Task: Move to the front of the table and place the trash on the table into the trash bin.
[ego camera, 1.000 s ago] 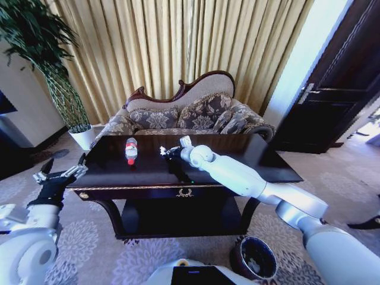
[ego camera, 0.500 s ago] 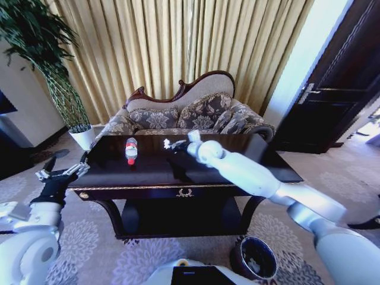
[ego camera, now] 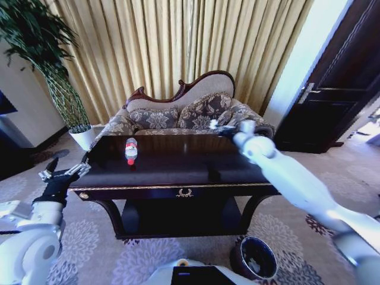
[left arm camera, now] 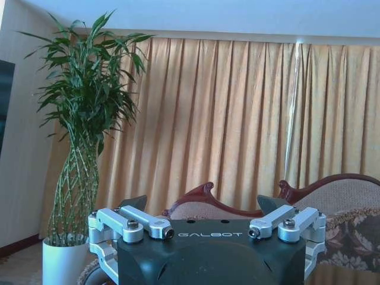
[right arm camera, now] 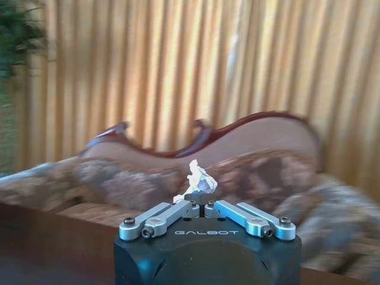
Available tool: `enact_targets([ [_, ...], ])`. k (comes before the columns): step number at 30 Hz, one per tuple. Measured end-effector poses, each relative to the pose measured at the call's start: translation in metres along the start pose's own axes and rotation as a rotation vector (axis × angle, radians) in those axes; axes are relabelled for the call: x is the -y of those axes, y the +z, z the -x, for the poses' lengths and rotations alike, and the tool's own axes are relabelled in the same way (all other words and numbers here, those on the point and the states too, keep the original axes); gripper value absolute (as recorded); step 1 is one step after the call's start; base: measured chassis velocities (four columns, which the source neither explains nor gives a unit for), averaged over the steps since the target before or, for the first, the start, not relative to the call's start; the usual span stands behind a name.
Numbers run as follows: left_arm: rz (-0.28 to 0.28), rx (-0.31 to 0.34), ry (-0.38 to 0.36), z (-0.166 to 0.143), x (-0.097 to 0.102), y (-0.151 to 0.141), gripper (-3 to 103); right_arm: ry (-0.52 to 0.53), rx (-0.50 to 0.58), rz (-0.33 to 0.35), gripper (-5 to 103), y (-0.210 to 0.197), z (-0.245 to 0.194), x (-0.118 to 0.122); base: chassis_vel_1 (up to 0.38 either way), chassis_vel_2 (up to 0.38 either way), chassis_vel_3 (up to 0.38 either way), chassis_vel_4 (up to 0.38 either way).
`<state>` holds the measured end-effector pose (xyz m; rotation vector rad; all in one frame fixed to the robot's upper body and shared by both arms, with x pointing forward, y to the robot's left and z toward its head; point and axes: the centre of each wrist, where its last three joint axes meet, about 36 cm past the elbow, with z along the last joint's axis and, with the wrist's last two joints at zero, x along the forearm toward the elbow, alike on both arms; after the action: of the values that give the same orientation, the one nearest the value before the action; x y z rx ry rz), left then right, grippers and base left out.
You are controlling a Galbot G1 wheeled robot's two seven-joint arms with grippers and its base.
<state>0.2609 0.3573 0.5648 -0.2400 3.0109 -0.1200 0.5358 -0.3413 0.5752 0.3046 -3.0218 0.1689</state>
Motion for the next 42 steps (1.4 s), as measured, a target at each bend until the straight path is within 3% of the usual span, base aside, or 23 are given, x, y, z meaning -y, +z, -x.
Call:
enact_targets([
  [10, -0.005, -0.028, 0.023, 0.007, -0.002, 0.009, 100, 0.129, 0.023, -0.011, 0, 0.032, -0.083, 0.031, 0.000, 0.000, 0.000, 0.000],
  [16, -0.003, -0.030, 0.039, 0.015, -0.004, 0.011, 100, 0.164, 0.027, 0.004, 0, 0.038, -0.119, 0.032, 0.000, 0.000, 0.000, 0.000],
  [18, 0.009, -0.050, 0.060, 0.019, -0.002, 0.010, 100, 0.187, 0.027, 0.031, 0, 0.047, -0.150, 0.024, 0.000, 0.000, 0.000, 0.000],
  [27, -0.003, -0.069, 0.078, 0.018, 0.004, 0.015, 100, 0.208, 0.017, 0.055, 0, 0.061, -0.183, 0.011, 0.000, 0.000, 0.000, 0.000],
  [42, 0.028, -0.075, 0.096, 0.022, 0.008, 0.018, 100, 0.206, 0.009, 0.061, 0, 0.066, -0.185, 0.005, 0.000, 0.000, 0.000, 0.000],
])
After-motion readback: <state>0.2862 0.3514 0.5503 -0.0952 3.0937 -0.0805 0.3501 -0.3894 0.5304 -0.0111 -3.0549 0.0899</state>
